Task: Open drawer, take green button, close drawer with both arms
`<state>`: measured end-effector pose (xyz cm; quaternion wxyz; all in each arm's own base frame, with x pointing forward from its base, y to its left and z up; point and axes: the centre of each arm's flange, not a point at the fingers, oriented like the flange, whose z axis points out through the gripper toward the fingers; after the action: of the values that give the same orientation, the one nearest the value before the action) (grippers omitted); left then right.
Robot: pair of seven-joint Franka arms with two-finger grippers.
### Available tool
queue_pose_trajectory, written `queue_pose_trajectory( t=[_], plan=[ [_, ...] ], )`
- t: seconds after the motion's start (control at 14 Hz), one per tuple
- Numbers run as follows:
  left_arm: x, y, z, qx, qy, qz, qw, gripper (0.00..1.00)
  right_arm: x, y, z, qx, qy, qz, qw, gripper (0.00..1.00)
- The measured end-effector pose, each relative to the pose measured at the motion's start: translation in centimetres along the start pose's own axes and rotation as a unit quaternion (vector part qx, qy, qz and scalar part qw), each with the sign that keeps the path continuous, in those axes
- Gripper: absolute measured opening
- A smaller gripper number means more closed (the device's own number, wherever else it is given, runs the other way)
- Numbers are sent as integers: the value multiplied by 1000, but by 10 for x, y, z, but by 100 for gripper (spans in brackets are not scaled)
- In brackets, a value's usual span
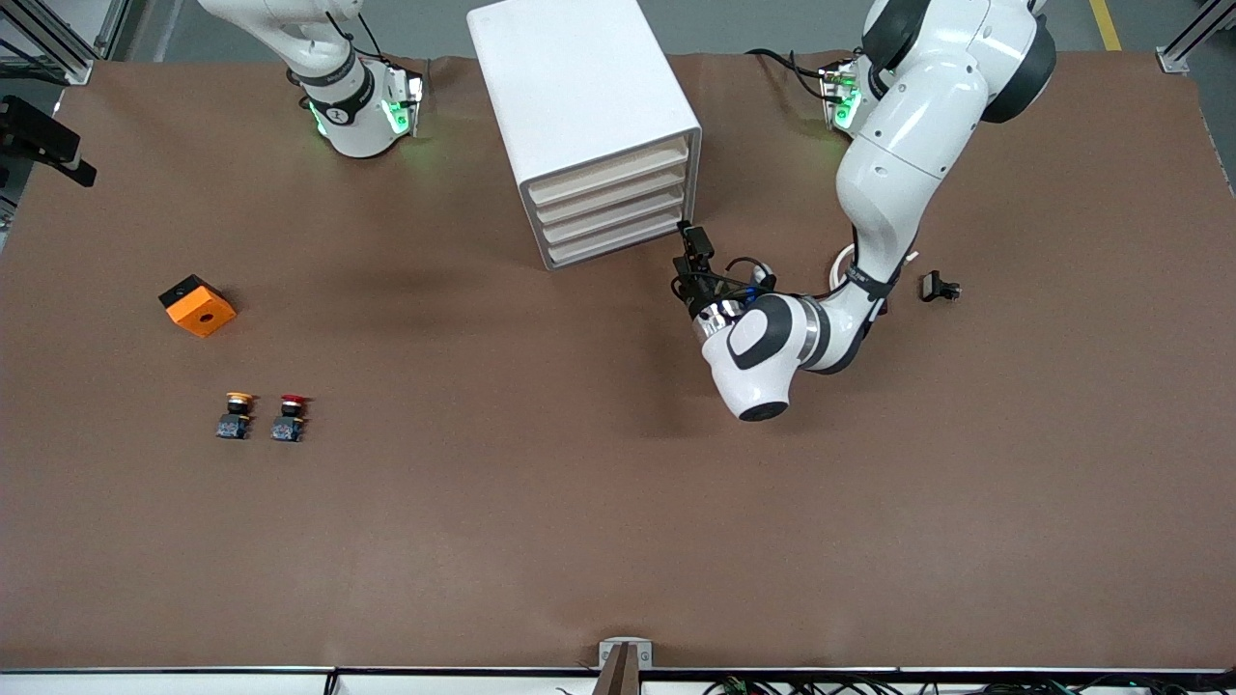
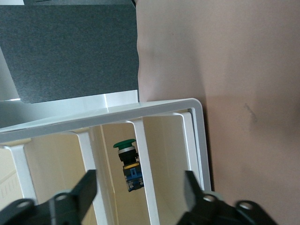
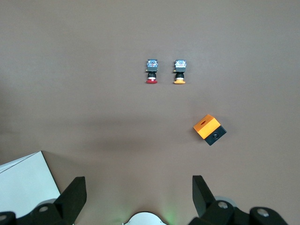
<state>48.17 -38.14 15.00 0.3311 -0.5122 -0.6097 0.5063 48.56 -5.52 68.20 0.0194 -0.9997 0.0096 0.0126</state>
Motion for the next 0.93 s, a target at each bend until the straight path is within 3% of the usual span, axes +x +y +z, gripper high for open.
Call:
queue_pose_trajectory(
  t=[0.07, 0.14, 0.29, 0.93],
  plan=[
    [0, 1, 1, 2, 0, -1, 1000, 61, 0, 0, 0, 0, 0, 0, 1000, 100],
    [1, 1, 2, 3, 1, -1, 1000, 55, 0, 0, 0, 0, 0, 0, 1000, 100],
    [0, 3, 8, 7, 5, -3, 1000, 49, 0, 0, 0, 0, 0, 0, 1000, 100],
    [-8, 12, 52, 37, 31, -9, 999, 48, 0, 0, 0, 0, -1, 0, 1000, 100]
  ],
)
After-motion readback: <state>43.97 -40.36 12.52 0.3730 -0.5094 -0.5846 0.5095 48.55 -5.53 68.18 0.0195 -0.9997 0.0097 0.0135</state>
